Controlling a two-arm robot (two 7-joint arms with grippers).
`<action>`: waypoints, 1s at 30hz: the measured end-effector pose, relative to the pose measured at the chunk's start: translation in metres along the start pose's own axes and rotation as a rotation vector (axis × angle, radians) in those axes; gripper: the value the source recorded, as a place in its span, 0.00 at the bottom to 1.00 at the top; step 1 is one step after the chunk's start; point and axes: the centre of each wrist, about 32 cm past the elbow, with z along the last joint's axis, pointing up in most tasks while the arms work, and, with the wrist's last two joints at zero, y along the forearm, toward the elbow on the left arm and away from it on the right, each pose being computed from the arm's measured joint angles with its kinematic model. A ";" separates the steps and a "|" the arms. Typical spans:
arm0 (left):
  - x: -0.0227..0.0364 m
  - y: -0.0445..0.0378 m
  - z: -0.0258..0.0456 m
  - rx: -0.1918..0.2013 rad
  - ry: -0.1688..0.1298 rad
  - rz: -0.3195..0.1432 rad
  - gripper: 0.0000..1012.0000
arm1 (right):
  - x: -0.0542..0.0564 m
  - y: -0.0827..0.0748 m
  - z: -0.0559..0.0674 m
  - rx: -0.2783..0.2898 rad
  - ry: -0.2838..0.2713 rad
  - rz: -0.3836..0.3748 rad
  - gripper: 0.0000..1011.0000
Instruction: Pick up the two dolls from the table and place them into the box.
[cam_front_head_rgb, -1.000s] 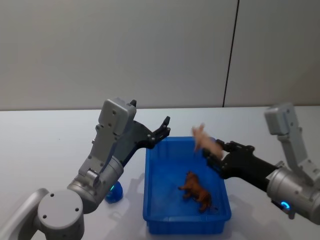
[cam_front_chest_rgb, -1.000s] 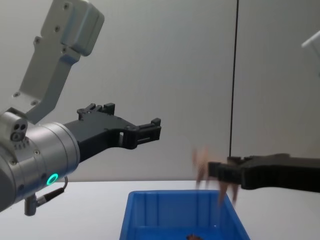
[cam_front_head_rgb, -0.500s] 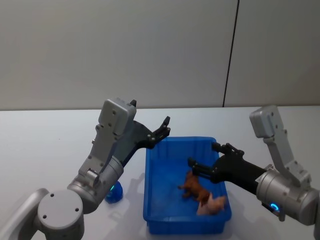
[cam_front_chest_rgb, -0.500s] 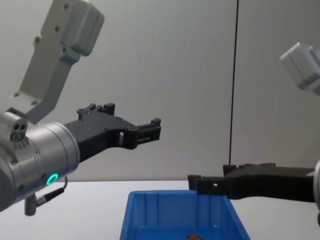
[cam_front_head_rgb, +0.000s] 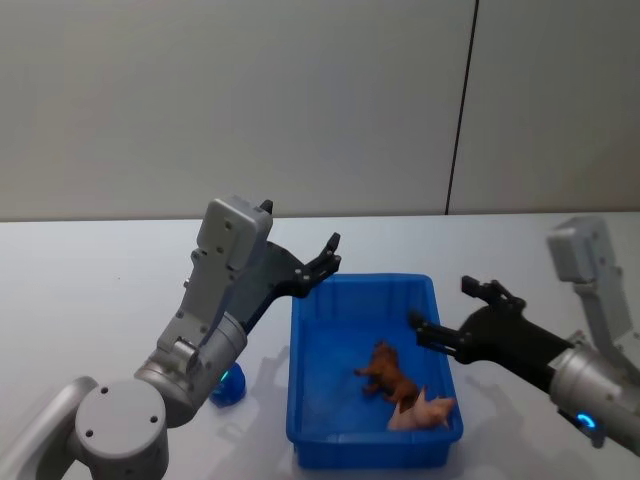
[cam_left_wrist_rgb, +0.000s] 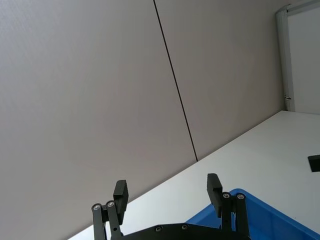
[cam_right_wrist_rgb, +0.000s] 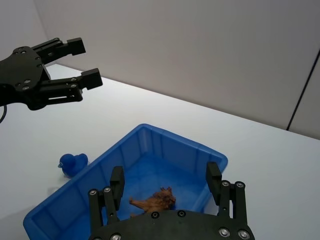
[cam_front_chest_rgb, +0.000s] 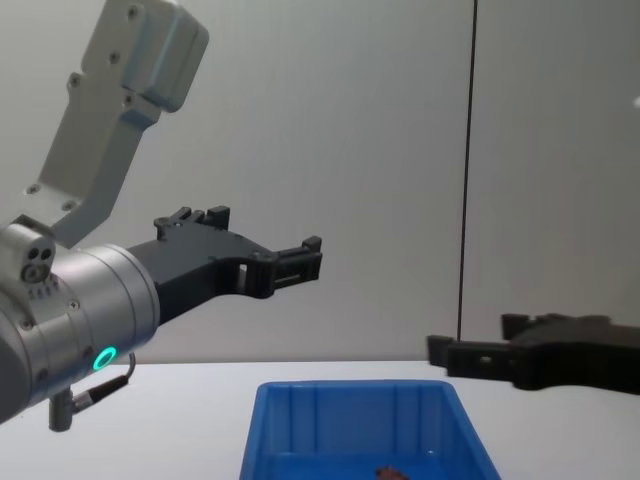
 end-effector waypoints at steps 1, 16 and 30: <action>0.0000 0.0000 0.0000 0.000 0.000 0.000 0.99 | 0.000 0.000 0.000 0.000 0.000 0.000 0.99; -0.0001 0.0003 -0.0003 0.002 0.000 0.000 0.99 | 0.013 -0.029 -0.009 0.029 0.006 -0.030 0.99; -0.0017 0.0201 -0.0018 0.063 0.006 0.062 0.99 | 0.017 -0.037 -0.011 0.036 0.007 -0.038 0.99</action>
